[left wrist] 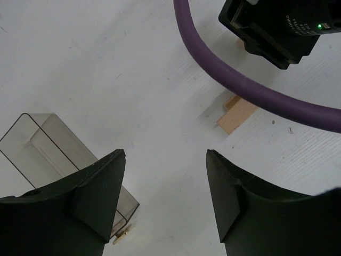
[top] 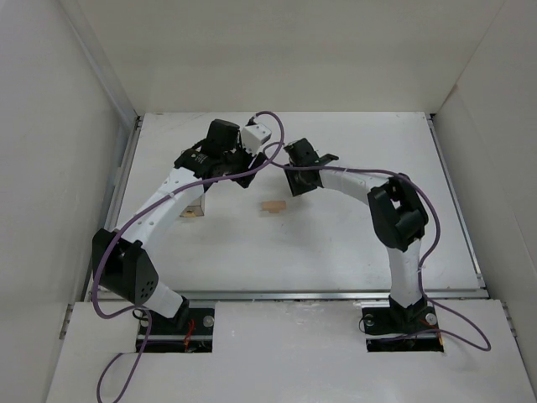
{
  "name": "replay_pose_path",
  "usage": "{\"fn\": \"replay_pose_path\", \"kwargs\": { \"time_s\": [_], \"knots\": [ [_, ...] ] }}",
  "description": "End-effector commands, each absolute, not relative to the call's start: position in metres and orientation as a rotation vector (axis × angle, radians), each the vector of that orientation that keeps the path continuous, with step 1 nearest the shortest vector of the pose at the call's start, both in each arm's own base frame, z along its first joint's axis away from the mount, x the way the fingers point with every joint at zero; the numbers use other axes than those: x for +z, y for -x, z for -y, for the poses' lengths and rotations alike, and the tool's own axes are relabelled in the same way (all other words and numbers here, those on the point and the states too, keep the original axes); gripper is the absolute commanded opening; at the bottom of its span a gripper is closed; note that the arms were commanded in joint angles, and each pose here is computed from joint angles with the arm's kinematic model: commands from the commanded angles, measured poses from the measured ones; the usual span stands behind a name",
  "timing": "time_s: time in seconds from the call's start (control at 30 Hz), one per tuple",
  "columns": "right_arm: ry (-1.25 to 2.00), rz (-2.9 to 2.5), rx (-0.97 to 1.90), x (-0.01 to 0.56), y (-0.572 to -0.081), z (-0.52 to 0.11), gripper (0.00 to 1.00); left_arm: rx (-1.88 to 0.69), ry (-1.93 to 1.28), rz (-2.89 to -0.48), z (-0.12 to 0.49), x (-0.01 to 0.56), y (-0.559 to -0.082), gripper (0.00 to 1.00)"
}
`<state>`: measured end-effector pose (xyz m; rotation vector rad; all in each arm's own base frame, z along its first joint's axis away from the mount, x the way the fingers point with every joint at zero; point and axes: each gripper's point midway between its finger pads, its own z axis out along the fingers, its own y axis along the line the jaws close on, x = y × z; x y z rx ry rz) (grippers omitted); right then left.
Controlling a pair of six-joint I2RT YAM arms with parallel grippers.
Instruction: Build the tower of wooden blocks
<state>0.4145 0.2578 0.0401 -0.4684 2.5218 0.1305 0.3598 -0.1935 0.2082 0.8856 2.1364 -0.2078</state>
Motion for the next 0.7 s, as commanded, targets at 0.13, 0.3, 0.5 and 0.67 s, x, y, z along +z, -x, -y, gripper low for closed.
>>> {"fn": "replay_pose_path", "kwargs": {
  "time_s": [0.13,0.3,0.5,0.67],
  "knots": [
    [0.501,-2.567,0.083,0.028,-0.408,-0.255,0.45,-0.213,-0.857,-2.101,0.196,0.224,-0.364,0.59],
    [0.506,-2.583,0.074,0.021,-0.407,-0.255,0.42,-0.209,-0.867,-2.096,0.196,0.224,-0.364,0.59],
    [0.447,-2.502,0.049,0.046,-0.418,-0.251,0.00,-0.209,-0.867,-2.096,0.196,0.224,-0.364,0.58],
    [0.397,-2.338,0.043,0.101,-0.421,-0.238,0.00,-0.266,-0.847,-2.087,0.203,0.230,-0.363,0.56]
  ]
}}
